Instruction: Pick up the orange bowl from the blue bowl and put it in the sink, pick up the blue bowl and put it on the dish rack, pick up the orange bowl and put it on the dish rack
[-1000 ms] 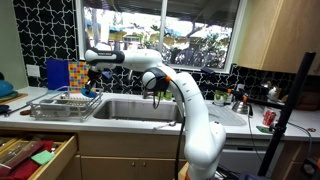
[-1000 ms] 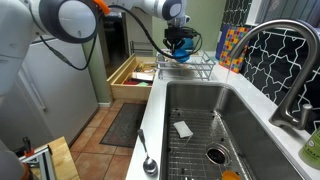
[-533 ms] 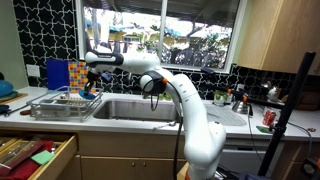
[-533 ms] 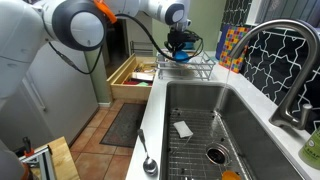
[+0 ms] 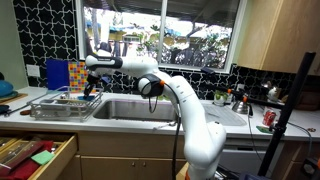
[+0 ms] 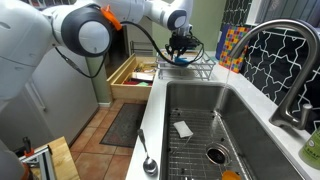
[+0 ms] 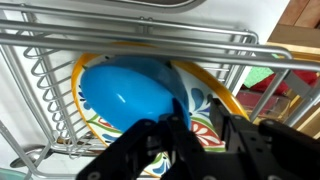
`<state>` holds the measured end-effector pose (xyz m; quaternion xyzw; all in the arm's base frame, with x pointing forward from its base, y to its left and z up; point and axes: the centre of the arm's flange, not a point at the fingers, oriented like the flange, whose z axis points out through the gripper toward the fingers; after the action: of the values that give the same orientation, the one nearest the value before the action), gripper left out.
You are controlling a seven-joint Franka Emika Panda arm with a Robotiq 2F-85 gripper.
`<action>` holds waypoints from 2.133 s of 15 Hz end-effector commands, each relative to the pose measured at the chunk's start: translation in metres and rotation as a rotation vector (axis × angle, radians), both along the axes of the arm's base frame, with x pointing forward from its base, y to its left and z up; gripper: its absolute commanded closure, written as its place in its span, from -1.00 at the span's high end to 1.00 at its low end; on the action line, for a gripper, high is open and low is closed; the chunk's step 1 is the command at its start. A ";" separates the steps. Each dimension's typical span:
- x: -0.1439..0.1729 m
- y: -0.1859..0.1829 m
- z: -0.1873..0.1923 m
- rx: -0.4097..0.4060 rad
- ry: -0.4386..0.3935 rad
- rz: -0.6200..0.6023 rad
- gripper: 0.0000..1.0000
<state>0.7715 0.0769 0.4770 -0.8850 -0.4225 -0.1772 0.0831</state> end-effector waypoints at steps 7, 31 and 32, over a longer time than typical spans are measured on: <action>0.006 -0.007 0.050 0.083 -0.030 -0.056 1.00; -0.162 -0.176 0.050 -0.167 0.410 -1.077 1.00; -0.111 -0.177 0.071 -0.138 0.345 -1.013 1.00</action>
<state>0.6606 -0.1007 0.5477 -0.9976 0.0671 -0.0179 -0.0030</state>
